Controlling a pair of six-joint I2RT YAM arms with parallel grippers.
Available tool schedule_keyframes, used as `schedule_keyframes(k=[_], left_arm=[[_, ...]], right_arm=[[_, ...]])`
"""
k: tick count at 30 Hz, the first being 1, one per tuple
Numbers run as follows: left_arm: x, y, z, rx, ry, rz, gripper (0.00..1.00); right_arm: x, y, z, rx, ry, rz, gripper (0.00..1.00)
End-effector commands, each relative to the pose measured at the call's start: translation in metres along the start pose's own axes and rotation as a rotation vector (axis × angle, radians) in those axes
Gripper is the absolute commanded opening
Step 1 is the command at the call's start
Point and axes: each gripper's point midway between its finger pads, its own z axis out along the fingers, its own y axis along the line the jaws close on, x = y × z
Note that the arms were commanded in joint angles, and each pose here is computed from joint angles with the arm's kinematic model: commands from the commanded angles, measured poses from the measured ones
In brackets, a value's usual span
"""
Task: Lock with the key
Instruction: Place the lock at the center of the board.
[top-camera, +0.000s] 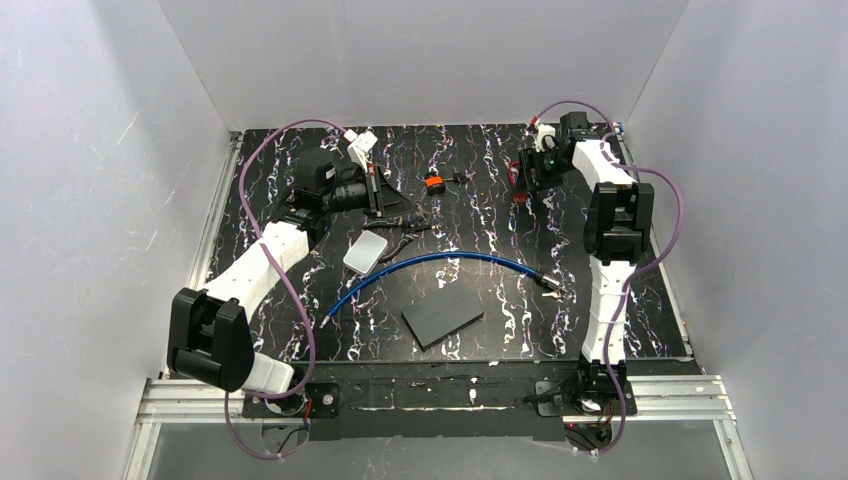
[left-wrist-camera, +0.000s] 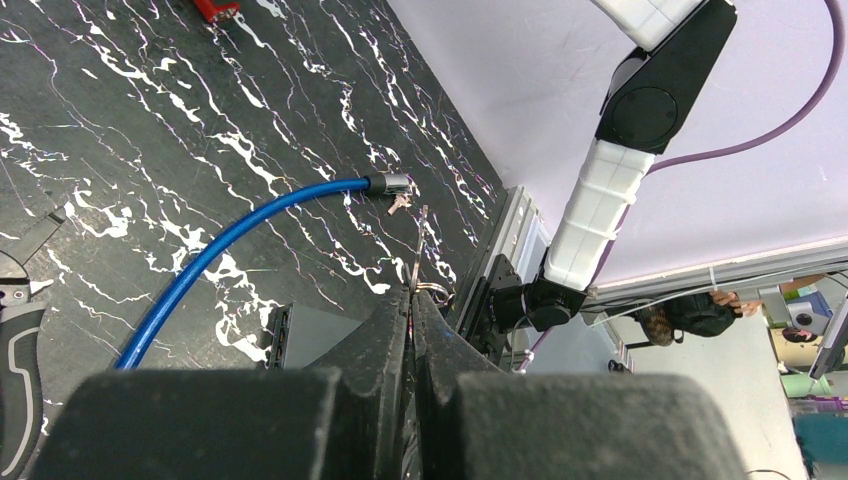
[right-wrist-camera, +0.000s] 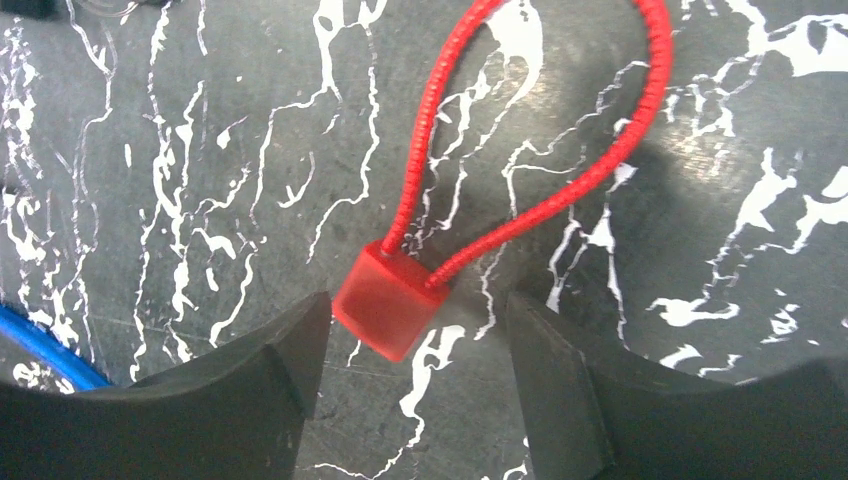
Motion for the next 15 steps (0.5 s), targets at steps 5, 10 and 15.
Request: schedule_keyframes(k=[5, 10, 15], left_arm=[[-0.010, -0.013, -0.004, 0.023, -0.017, 0.032, 0.00], [-0.011, -0.016, -0.004, 0.031, -0.018, 0.029, 0.00], [-0.010, -0.019, -0.005, 0.047, -0.015, 0.023, 0.00]], right_arm=[[-0.055, 0.011, -0.081, 0.057, -0.157, -0.097, 0.80], [-0.066, 0.100, -0.125, -0.232, -0.263, -0.137, 0.80], [-0.037, 0.243, -0.160, -0.601, -0.292, -0.273, 0.80]])
